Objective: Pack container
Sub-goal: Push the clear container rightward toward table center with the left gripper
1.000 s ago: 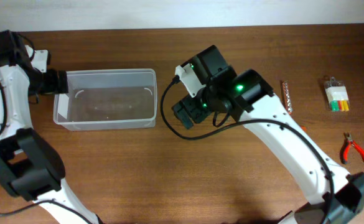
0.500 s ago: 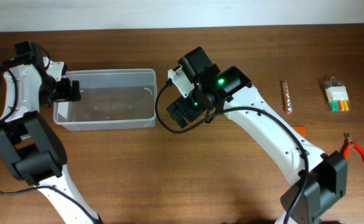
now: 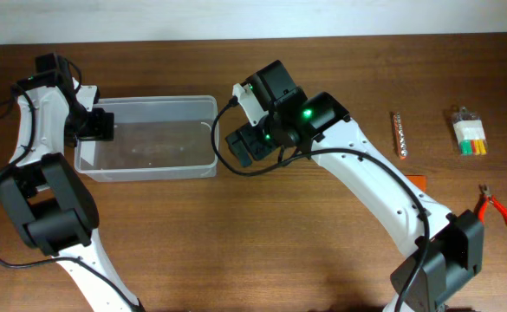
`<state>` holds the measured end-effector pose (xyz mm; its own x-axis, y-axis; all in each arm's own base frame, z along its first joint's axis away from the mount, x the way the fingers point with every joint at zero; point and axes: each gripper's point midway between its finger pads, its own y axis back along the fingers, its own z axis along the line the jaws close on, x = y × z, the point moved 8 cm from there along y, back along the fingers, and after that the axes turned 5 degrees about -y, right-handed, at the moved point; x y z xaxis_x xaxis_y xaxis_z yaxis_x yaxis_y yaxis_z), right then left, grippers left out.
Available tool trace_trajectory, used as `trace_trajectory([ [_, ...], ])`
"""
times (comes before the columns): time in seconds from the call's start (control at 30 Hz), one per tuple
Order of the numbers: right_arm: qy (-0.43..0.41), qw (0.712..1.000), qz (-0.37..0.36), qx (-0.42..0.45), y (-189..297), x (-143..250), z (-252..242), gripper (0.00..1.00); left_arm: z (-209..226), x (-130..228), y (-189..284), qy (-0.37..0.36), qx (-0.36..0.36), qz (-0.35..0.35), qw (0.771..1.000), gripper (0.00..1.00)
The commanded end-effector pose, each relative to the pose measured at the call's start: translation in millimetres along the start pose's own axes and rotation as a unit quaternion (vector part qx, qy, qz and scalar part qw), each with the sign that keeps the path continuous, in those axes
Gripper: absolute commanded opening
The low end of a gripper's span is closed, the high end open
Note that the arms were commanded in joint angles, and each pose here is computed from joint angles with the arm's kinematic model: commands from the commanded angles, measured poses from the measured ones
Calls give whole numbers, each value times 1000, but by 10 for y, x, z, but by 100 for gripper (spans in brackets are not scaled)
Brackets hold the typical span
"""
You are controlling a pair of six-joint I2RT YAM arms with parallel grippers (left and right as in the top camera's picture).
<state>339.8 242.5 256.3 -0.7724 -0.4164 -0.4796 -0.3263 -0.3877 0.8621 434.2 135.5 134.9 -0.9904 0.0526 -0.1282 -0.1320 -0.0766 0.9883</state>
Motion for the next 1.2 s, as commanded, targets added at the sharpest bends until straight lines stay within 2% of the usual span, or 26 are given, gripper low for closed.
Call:
trace_trajectory([
  [0.0, -10, 1000, 1, -6, -10, -15, 10, 99, 13, -21, 3, 1, -4, 1, 1000, 64],
  [0.07, -10, 1000, -1, -6, -10, -20, 10, 99, 10, -17, 3, 1, -4, 2, 1000, 57],
  [0.23, -10, 1000, -4, -7, -10, -33, 11, 99, 6, -14, 3, 5, -2, 3, 1000, 48],
  [0.27, -10, 1000, -5, -7, -9, -35, 12, 100, 6, -14, 3, 9, -2, 3, 1000, 44],
  [0.3, -9, 1000, -9, -12, 6, -52, 24, 95, 6, -15, 3, 13, -2, 3, 1000, 38],
  [0.37, -7, 1000, -17, -25, 43, -95, 56, 92, 6, -15, 4, 13, -2, 3, 1000, 28],
  [0.47, -5, 999, -31, -30, 80, -153, 73, 94, 7, -15, 6, 14, -2, 2, 1000, 25],
  [0.5, -5, 999, -32, -30, 83, -158, 74, 96, 6, -15, 4, 14, -2, 3, 1000, 20],
  [0.67, -5, 999, -32, -30, 84, -158, 70, 100, 2, -12, 6, 24, -1, 3, 1000, 13],
  [0.9, -5, 999, -32, -30, 84, -158, 70, 99, -64, -43, 53, 24, 38, -8, 999, 7],
  [1.17, -5, 999, -32, -27, 84, -159, 63, 99, -105, 6, 80, 22, 48, 9, 999, 2],
])
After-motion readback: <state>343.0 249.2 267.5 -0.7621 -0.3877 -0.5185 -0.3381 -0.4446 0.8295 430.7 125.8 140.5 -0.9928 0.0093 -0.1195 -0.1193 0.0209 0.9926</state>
